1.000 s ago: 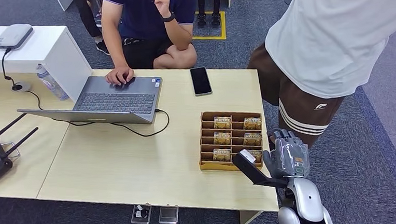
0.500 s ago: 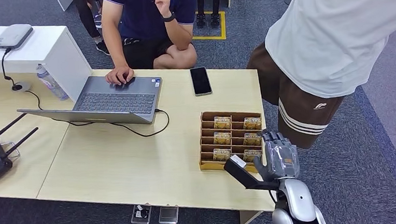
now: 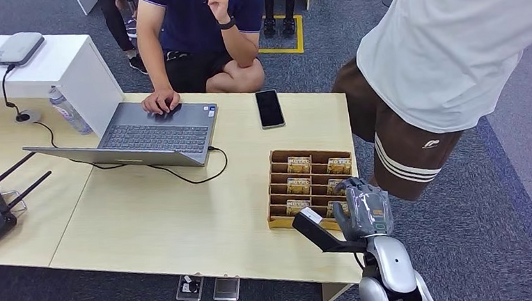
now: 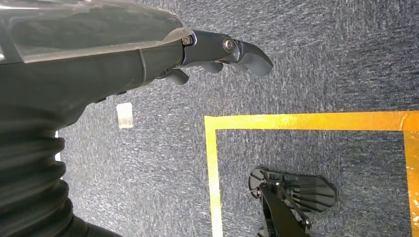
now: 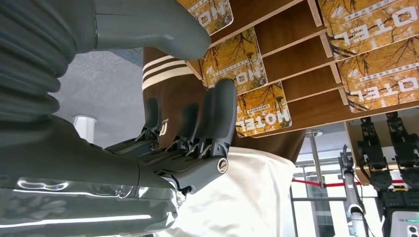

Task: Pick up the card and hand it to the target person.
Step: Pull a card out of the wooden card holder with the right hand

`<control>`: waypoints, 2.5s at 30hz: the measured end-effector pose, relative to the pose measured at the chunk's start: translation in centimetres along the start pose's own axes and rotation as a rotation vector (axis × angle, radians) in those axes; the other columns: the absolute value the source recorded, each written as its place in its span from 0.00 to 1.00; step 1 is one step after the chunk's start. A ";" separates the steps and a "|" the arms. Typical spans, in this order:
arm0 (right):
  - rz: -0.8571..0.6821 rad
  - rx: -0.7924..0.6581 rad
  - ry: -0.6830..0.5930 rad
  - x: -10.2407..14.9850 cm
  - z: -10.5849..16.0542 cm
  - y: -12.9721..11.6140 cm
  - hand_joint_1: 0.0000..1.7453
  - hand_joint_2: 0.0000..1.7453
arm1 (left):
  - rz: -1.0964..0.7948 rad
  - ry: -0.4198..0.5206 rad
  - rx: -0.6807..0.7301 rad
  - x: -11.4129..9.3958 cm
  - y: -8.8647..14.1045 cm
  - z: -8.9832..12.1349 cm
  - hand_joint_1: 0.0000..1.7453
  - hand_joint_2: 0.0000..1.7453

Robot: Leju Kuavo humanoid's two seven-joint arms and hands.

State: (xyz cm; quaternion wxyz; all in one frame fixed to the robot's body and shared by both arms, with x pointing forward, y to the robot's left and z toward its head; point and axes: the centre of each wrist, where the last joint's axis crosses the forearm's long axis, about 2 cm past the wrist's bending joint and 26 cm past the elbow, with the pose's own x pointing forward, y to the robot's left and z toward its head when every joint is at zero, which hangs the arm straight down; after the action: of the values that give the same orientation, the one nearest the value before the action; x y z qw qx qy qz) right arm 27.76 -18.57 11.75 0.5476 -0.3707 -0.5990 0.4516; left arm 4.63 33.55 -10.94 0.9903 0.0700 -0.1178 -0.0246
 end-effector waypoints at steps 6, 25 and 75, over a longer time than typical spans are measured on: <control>-0.008 0.004 0.003 -0.1 -0.1 0.0 0.56 1.00 | -0.005 0.000 0.000 0.0 0.0 0.0 0.00 1.00; 0.000 0.041 0.002 -0.1 0.1 0.7 0.59 1.00 | -0.016 0.000 -0.003 0.0 0.0 0.0 0.00 1.00; 0.005 0.086 0.027 -0.9 0.1 1.6 0.54 1.00 | -0.024 -0.003 -0.002 0.0 0.0 0.0 0.00 1.00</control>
State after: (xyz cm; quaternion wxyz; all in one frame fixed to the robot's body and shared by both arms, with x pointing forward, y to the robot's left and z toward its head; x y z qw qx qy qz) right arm 27.70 -18.89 9.97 0.5700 -0.3542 -0.5706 0.4734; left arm 4.58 33.59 -10.94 0.9898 0.0706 -0.1184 -0.0366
